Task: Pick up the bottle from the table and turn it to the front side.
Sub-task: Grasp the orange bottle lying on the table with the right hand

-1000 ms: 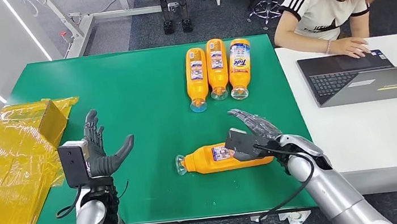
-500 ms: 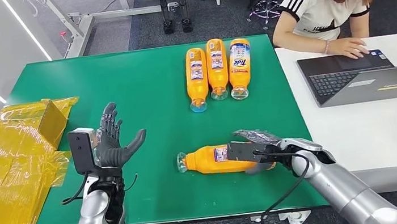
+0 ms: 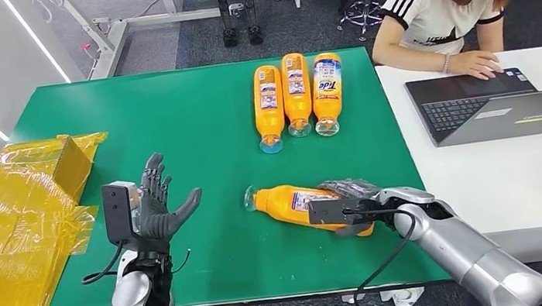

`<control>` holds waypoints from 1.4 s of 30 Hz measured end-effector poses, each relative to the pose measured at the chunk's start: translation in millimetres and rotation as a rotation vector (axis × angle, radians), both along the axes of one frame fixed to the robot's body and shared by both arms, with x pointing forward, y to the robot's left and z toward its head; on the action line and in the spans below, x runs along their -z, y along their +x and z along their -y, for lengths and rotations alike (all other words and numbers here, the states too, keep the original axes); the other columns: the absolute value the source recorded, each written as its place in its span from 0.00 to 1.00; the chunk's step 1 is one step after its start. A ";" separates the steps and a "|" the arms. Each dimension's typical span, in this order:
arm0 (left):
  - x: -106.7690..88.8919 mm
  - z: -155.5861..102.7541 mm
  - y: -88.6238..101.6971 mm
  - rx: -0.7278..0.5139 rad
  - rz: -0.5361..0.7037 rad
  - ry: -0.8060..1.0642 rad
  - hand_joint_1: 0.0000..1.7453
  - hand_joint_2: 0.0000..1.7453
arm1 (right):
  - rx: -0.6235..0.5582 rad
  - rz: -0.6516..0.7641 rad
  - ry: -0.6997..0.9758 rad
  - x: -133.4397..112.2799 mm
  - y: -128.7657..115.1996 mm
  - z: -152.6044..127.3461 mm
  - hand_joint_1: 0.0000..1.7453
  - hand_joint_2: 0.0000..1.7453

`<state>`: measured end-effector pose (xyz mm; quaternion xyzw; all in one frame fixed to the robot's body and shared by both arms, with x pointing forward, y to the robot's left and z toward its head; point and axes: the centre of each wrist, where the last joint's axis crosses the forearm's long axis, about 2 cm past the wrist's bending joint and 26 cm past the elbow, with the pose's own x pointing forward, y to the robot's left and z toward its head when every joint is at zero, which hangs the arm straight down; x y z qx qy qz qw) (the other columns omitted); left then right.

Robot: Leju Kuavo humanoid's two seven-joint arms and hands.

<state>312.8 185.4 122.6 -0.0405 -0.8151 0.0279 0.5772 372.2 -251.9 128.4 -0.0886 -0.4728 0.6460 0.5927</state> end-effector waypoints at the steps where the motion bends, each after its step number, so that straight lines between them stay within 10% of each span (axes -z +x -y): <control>1: 0.8 -0.7 -1.3 -0.001 -0.001 0.000 0.00 1.00 | -0.005 0.000 0.001 -0.1 0.6 0.1 0.94 1.00; 15: 7.2 -10.9 -14.5 -0.036 0.008 -0.005 0.00 1.00 | -0.043 0.045 0.094 -1.7 8.4 -10.8 1.00 1.00; 26: 1.6 -15.6 -14.0 -0.028 0.066 0.028 0.00 1.00 | 0.003 0.204 0.579 -14.8 5.6 -28.7 1.00 1.00; 42: -46.9 -3.7 17.5 0.383 0.111 -0.109 0.00 1.00 | 0.134 0.340 0.972 -14.7 -7.5 -76.3 1.00 1.00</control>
